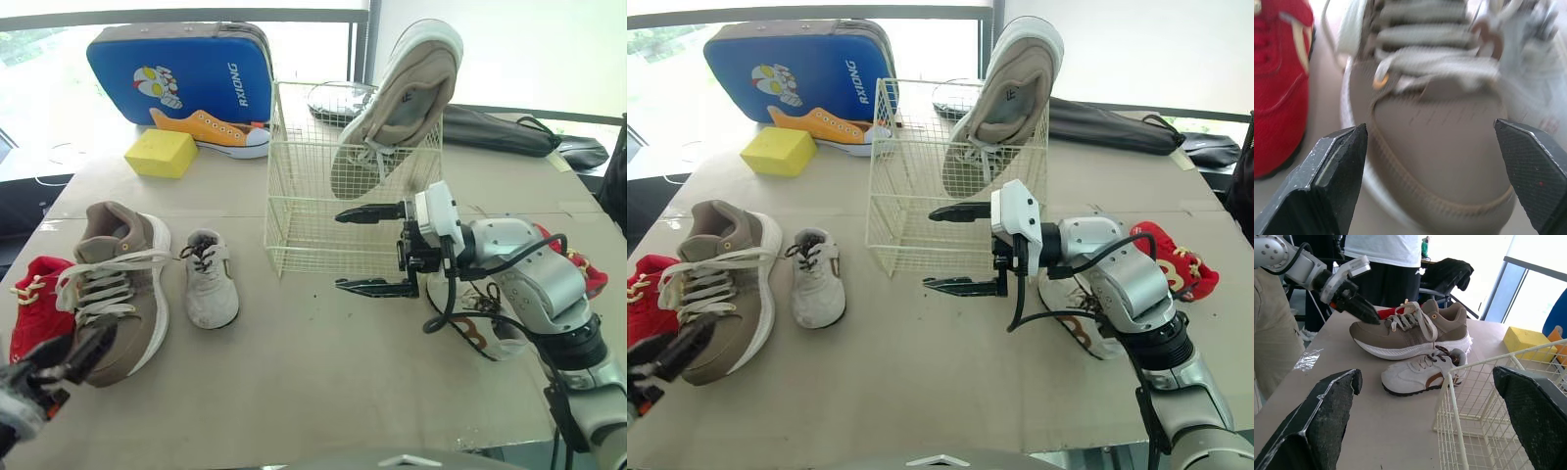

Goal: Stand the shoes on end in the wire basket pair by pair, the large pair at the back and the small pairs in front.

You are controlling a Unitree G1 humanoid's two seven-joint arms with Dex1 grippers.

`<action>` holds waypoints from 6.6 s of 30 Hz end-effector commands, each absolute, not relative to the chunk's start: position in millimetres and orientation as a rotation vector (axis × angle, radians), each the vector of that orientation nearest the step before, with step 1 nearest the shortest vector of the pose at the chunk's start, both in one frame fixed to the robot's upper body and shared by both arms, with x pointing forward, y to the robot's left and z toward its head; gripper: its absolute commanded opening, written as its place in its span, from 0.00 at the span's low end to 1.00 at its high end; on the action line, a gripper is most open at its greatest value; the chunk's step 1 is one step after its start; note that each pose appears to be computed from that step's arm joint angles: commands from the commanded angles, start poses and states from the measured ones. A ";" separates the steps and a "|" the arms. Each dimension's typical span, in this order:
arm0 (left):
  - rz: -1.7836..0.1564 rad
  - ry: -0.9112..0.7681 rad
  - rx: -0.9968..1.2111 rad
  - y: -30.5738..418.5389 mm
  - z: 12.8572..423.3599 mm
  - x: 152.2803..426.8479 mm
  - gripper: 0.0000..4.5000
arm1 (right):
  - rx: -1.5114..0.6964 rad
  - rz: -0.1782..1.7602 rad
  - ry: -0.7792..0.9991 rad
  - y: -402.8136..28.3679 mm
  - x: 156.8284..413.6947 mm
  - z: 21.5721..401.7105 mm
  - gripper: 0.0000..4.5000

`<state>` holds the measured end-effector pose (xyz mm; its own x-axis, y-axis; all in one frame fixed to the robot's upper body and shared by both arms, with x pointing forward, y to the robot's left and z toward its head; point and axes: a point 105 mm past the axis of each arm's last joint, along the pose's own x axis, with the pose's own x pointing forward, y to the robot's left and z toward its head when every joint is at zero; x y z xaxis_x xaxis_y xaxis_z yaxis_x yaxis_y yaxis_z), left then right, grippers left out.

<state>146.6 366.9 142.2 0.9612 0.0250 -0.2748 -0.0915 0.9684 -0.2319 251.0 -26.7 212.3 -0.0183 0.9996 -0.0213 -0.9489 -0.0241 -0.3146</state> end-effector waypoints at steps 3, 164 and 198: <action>0.069 0.340 -0.227 392.0 159.1 156.0 1.00 | -0.295 1.577 -0.295 -28.2 250.7 224.7 0.99; -1.636 0.319 -0.236 83.0 218.0 237.4 1.00 | -0.998 0.914 0.430 -245.1 173.5 230.0 0.02; -1.775 0.607 -0.353 67.1 242.6 247.0 0.14 | -1.056 1.399 -0.199 -115.2 254.3 290.9 0.72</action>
